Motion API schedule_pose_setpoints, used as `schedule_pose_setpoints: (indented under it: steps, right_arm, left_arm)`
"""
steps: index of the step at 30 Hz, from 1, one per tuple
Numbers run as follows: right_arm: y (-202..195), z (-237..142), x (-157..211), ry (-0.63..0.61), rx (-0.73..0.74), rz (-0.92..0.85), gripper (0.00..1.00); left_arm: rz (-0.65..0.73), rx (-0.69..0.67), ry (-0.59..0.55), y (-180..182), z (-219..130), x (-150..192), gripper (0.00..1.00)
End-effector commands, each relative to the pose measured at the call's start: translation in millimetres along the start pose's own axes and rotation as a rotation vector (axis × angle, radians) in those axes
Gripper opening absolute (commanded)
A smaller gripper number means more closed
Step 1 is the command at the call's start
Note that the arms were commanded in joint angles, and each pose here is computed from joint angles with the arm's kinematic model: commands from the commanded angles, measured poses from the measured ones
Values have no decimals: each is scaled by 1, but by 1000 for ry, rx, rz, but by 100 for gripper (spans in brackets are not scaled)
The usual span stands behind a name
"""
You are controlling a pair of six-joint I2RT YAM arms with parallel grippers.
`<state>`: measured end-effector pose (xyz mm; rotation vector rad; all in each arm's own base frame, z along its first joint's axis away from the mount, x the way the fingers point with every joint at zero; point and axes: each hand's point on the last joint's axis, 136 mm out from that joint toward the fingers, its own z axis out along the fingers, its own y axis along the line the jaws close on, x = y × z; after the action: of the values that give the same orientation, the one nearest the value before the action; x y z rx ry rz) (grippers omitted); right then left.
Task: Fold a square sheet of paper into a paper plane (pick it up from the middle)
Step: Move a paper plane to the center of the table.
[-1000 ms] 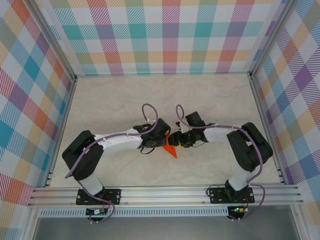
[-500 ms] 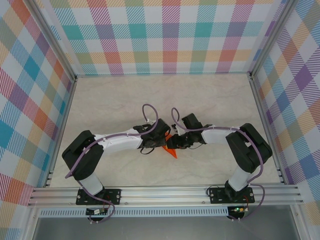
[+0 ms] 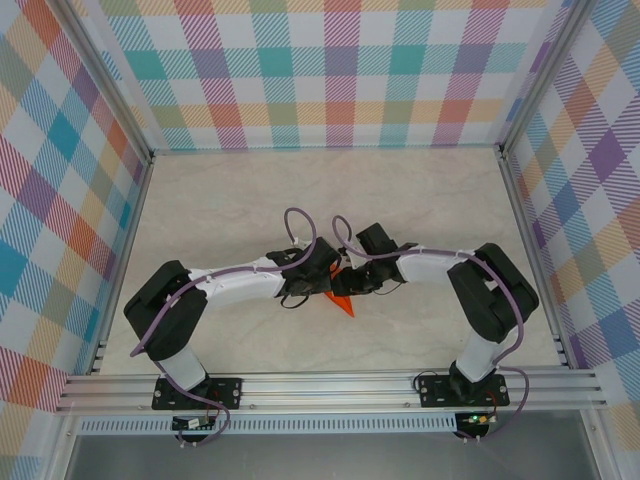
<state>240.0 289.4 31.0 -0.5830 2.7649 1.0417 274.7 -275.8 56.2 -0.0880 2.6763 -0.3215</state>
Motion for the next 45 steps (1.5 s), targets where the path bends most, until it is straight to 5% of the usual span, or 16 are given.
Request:
schedule_pose_setpoints:
  steps: [1, 17, 25, 33, 45]
  right_arm:
    - [-2, 3, 2, 34, 37, -40, 37]
    - [-12, 11, 6, 67, 158, -78, 19]
    - [-13, -19, -10, -34, 274, -47, 6]
    - [-48, -60, -21, -89, 594, 102, 7]
    - [-67, -24, -36, -2, 667, 290, 10]
  left_arm:
    - [-3, 29, -16, -3, -6, -4, 3]
    - [-8, 39, -16, -4, -7, -5, 7]
    - [-47, 132, -78, -8, -40, -14, 25]
    - [-89, 63, -204, 32, -77, -23, 35]
    - [-117, 29, -188, 65, -74, -9, 36]
